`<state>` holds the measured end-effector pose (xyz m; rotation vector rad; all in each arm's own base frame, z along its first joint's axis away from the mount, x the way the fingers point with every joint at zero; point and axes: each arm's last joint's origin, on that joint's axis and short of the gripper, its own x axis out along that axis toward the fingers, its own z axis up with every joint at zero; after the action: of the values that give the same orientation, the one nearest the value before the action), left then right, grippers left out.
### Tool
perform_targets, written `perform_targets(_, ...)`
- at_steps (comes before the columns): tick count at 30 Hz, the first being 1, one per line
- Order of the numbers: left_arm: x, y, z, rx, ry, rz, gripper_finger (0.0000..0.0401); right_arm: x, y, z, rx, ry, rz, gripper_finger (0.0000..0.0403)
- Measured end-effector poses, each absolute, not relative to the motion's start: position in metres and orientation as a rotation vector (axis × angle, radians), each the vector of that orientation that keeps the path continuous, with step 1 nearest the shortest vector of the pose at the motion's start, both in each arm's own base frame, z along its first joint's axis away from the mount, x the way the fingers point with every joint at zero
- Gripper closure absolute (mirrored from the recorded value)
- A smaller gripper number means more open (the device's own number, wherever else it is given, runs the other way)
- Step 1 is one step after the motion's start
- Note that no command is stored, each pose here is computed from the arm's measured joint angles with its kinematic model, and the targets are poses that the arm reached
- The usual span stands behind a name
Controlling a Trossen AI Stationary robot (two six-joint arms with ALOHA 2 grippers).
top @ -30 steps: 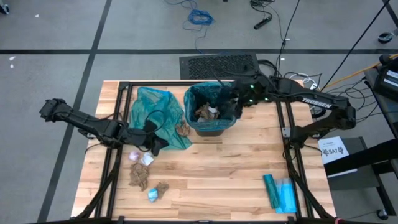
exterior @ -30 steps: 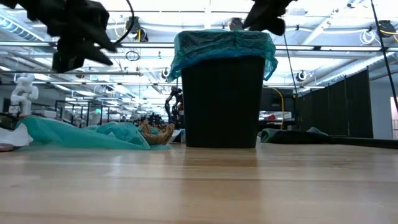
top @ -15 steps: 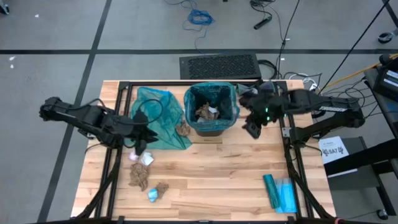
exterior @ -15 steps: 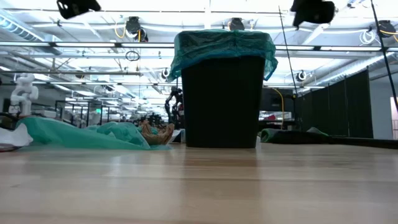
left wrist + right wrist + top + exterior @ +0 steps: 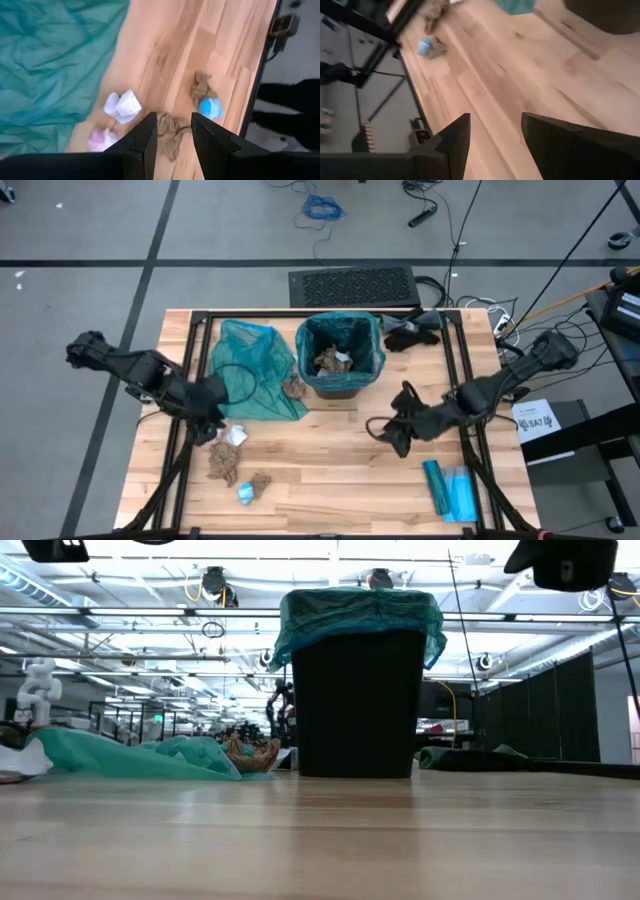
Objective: Place trash/remove bag and relplace
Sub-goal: Put the blue trash bag into the trash bin
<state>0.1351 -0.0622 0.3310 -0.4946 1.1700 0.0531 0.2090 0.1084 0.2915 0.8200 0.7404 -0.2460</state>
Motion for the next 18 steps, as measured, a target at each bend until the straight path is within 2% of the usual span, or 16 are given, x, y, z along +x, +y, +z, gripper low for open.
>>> perform_targets(7, 0.155, -0.093, 0.312, -0.442, 1.31, 0.031, 0.0283, 0.21, 0.129, 0.27, 0.823, 0.793, -0.26, 0.0234)
perform_targets(13, 0.179, -0.134, 0.293, -0.392, 1.278, -0.049, 0.0283, 0.213, 0.138, 0.26, 0.762, 0.834, -0.253, 0.0234)
perform_targets(18, 0.195, -0.164, 0.27, -0.445, 1.252, 0.091, 0.0283, 0.214, 0.139, 0.258, 0.715, 0.845, -0.236, 0.0234)
